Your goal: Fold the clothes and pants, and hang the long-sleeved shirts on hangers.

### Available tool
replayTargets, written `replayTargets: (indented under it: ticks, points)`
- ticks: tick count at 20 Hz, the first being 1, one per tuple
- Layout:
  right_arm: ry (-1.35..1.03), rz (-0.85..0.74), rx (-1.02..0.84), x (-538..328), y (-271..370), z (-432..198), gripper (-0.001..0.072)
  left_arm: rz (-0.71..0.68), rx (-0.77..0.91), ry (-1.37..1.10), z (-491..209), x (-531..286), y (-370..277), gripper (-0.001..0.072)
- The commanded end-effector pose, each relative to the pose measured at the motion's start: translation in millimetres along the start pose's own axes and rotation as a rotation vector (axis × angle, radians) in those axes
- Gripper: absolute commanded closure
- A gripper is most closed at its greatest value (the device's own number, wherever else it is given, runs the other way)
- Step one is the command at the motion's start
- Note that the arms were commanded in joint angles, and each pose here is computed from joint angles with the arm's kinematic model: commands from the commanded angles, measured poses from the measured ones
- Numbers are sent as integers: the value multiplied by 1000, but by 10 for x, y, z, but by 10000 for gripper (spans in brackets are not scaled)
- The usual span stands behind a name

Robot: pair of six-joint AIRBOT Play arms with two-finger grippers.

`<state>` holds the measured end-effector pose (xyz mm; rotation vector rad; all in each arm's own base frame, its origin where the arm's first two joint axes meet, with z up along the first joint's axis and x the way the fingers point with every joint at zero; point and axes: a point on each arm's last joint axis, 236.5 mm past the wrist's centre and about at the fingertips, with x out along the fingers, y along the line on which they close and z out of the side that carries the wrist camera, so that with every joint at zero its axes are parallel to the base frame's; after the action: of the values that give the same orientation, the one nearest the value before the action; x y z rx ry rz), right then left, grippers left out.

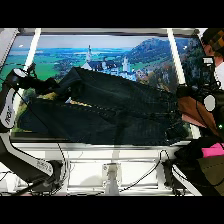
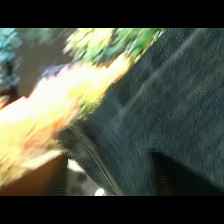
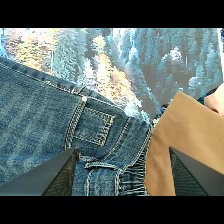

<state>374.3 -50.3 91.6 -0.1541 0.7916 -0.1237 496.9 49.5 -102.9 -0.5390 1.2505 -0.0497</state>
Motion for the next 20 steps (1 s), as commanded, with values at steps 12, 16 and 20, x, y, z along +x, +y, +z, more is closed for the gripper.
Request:
replayTargets:
  ticks: [12, 16, 20]
  points:
    - [0, 1, 2, -1, 2, 1, 101, 3, 113, -516, 1000, -1448, -286, 673]
    - [0, 1, 2, -2, 2, 1, 101, 21, 115, -618, 1093, -1942, -267, 672]
    - [0, 1, 2, -1, 2, 0, 101, 57, 178, -676, 1104, -2271, -296, 673]
